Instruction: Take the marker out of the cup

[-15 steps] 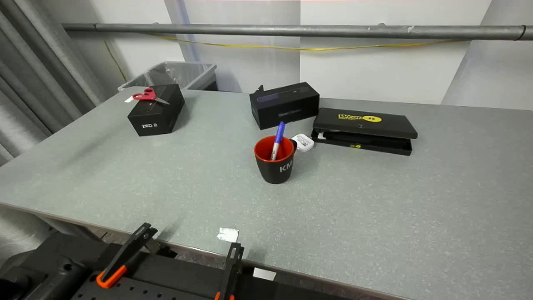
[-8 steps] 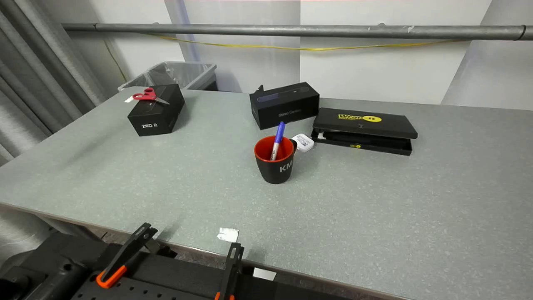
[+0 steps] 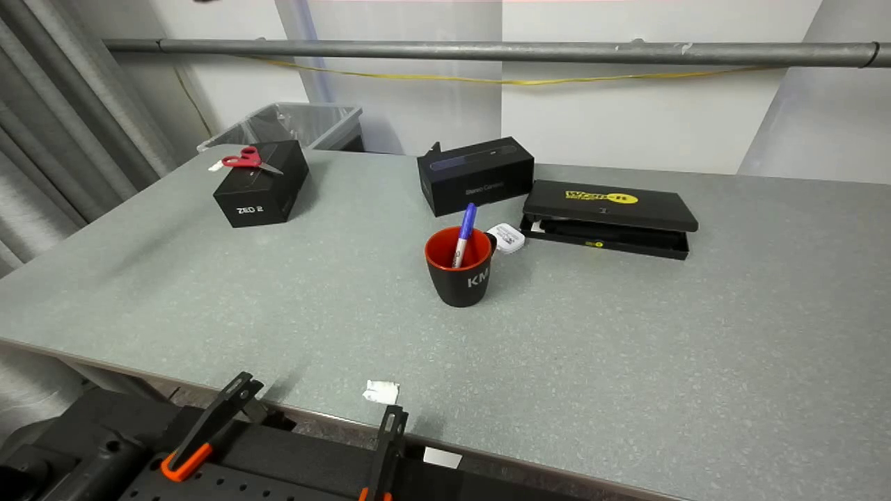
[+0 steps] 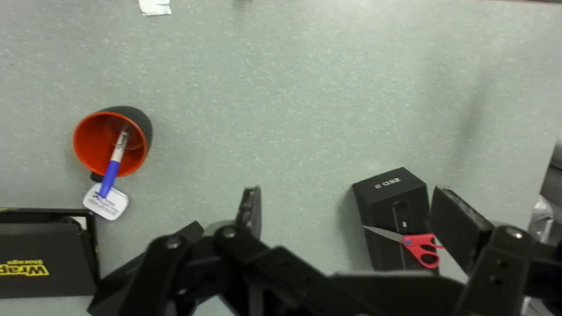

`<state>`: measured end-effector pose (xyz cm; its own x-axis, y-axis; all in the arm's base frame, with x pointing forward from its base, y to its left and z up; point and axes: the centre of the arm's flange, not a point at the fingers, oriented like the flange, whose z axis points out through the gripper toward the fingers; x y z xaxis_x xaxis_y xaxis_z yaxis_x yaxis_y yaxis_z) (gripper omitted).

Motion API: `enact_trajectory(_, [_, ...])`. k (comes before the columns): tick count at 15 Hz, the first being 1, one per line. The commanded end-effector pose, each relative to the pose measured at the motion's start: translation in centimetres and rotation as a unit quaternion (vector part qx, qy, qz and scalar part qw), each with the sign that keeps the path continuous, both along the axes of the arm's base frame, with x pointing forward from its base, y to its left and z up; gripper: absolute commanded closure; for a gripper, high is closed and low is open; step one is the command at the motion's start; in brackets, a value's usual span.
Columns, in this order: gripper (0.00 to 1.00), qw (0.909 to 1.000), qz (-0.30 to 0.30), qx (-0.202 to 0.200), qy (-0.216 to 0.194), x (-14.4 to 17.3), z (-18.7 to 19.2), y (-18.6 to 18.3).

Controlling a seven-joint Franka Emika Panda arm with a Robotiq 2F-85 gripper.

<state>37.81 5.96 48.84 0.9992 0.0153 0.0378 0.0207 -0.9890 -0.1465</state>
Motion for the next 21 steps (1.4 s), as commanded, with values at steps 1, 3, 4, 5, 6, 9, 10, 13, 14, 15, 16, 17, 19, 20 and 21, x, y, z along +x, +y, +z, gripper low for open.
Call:
enact_trajectory(1, [0.0, 0.9991, -0.029, -0.022, -0.02, 0.4, -3.9, -6.4])
enact_trajectory(3, [0.0, 0.998, -0.048, -0.02, -0.035, 0.2, -4.9, -9.2])
enact_trajectory(4, [0.0, 0.9979, -0.054, -0.006, -0.036, -0.3, -4.8, -10.1])
enact_trajectory(5, [0.0, 0.9985, -0.05, -0.011, -0.021, 0.2, -4.4, -8.3])
enact_trajectory(6, [0.0, 0.9983, -0.055, -0.008, -0.019, 0.1, -4.7, -9.0])
enact_trajectory(9, [0.0, 0.9985, -0.05, -0.01, -0.019, 0.1, -4.7, -8.5])
enact_trajectory(10, [0.0, 0.9986, -0.049, -0.011, -0.019, 0.1, -4.7, -8.4])
enact_trajectory(13, [0.0, 0.9986, -0.048, -0.011, -0.019, 0.1, -4.7, -8.4])
enact_trajectory(14, [0.0, 0.9982, -0.047, -0.032, -0.019, 0.3, -6.0, -8.7])
enact_trajectory(15, [0.0, 0.9978, -0.048, -0.043, -0.015, 0.5, -7.0, -9.1])
enact_trajectory(16, [0.0, 0.9974, -0.052, -0.05, -0.008, 0.7, -8.2, -9.7])
enact_trajectory(17, [0.0, 0.9966, -0.058, -0.059, -0.002, 1.0, -9.6, -10.4])
enact_trajectory(19, [0.0, 0.9943, -0.069, -0.081, -0.006, 1.5, -12.0, -11.7])
enact_trajectory(20, [0.0, 0.9935, -0.076, -0.085, -0.009, 1.9, -13.1, -12.3])
enact_trajectory(21, [0.0, 0.9925, -0.082, -0.09, -0.012, 2.3, -14.1, -13.0])
